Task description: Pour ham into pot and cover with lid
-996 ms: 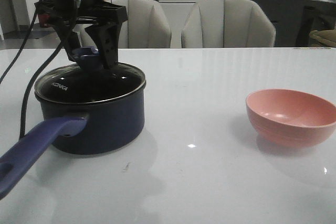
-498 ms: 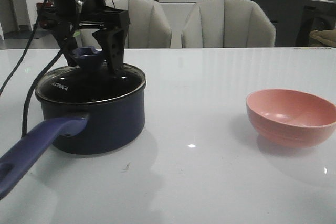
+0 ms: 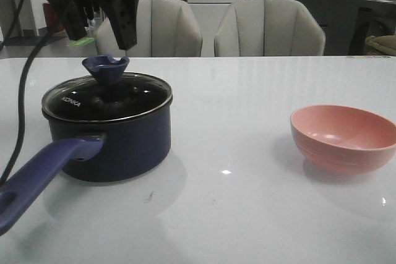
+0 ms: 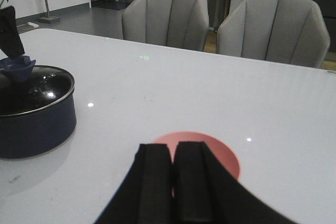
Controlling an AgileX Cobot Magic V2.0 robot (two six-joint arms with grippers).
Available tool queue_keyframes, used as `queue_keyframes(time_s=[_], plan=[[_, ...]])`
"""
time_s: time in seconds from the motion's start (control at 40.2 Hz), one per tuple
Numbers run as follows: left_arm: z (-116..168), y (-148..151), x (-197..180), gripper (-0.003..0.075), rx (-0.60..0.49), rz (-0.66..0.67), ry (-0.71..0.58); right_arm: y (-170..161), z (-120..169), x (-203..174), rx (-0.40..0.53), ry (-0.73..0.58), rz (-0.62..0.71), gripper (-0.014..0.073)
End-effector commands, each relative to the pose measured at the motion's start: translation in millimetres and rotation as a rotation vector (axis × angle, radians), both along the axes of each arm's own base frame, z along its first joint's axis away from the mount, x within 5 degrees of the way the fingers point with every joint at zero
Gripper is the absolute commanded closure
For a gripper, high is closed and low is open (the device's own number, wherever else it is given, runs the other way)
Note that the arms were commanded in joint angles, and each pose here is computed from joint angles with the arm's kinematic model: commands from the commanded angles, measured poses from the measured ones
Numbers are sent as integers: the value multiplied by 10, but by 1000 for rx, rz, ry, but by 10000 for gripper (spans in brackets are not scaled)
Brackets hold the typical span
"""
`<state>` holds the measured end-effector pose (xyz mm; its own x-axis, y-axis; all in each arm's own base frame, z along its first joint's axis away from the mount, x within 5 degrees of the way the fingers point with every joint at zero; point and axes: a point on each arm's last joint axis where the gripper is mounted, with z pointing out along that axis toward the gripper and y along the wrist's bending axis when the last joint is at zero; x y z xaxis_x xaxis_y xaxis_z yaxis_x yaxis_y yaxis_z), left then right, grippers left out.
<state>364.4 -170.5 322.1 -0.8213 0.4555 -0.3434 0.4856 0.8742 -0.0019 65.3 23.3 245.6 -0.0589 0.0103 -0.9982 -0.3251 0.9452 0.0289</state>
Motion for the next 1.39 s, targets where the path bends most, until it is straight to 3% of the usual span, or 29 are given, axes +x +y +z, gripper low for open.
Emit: queue_keyframes(time_s=[0.0, 0.299, 0.672, 1.021, 1.145, 1.295, 1.369], plan=[[518, 100, -273, 126, -49, -4, -99, -15, 154, 4, 24, -92, -17, 449], [918, 556, -963, 188, -72, 35, -208, -15, 154, 4, 24, -92, -17, 449], [843, 1167, -1921, 272, -177, 140, -515, -15, 154, 4, 24, -92, -17, 449], [346, 1440, -2768, 358, -290, 148, -822, -15, 154, 4, 24, -92, -17, 449], [114, 1513, -3011, 444, -325, 153, -899, -15, 154, 4, 24, -92, -17, 449], [-137, 1577, -3238, 616, -377, 161, -983, -15, 154, 4, 24, -92, -17, 449], [-242, 1600, -3321, 605, -399, 160, -1025, -15, 154, 4, 24, -92, -17, 449]])
